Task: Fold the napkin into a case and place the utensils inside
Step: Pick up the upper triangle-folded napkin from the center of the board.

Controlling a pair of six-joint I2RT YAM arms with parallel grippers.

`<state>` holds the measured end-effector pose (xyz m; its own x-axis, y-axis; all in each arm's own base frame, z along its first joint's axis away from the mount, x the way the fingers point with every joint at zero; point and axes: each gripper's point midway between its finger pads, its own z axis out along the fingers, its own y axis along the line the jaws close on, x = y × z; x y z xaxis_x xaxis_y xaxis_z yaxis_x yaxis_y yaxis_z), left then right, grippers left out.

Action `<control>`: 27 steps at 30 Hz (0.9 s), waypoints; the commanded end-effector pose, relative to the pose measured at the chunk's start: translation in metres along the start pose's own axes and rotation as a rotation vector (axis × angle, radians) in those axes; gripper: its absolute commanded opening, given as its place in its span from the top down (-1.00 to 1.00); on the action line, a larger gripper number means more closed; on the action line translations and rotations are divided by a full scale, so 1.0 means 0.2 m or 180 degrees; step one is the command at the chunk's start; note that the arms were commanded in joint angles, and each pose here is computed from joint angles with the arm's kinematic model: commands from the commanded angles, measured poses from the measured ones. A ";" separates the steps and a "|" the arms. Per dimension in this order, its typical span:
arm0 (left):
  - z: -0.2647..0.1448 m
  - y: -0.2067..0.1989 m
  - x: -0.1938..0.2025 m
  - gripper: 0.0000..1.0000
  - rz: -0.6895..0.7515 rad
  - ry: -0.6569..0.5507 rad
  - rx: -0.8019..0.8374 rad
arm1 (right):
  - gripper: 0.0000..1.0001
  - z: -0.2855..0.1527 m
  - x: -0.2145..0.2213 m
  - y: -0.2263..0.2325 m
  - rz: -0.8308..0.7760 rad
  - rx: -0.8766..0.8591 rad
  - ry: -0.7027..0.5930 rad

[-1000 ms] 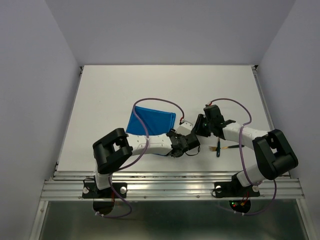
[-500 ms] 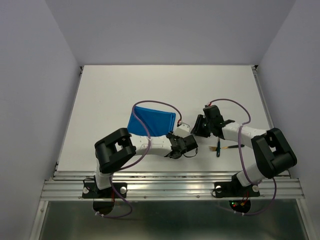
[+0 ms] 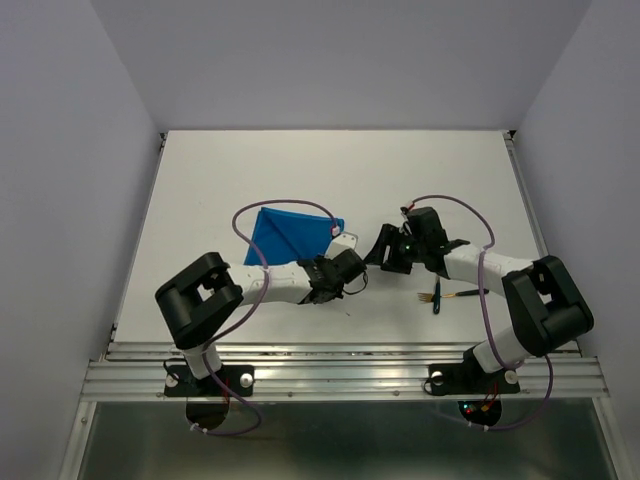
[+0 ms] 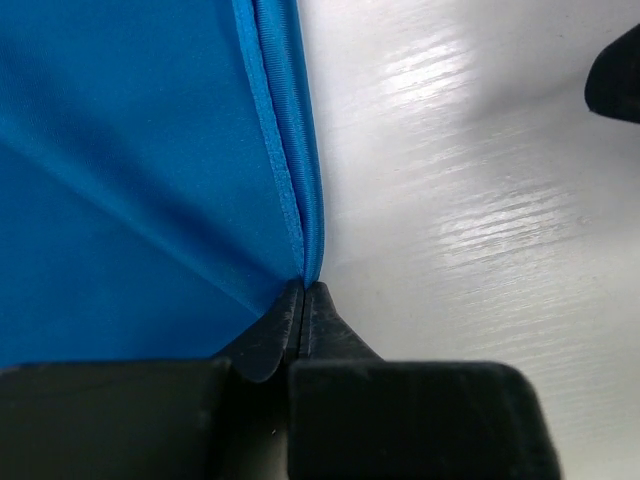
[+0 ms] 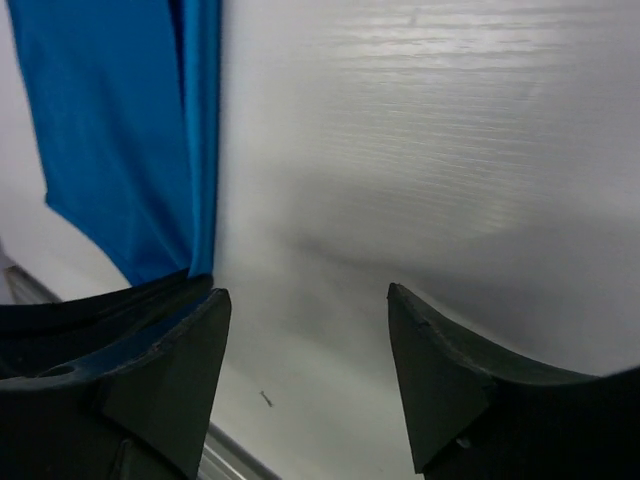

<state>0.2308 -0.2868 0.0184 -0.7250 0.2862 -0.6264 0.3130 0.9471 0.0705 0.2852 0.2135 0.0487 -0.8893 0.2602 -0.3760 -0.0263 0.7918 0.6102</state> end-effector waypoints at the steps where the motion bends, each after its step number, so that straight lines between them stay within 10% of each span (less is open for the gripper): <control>1: -0.02 0.03 0.07 1.00 -0.0002 0.0167 0.0304 | -0.46 0.01 -0.10 0.24 0.0043 -0.0683 -0.0031; 13: -0.16 0.06 -0.13 1.00 -0.0430 -0.0296 0.0918 | -0.56 0.25 -0.10 0.44 0.0226 -0.0921 0.0263; 27: -0.19 0.07 -0.16 1.00 -0.0498 -0.0354 0.1026 | -0.21 0.54 -0.21 0.43 0.0705 -0.0546 0.0066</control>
<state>0.2340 -0.2730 0.0560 -0.7396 0.1181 -0.6626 0.3641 0.8981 -0.2464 0.3498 0.3263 0.0449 -0.9212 0.3378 -0.1929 0.0577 0.6089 0.7911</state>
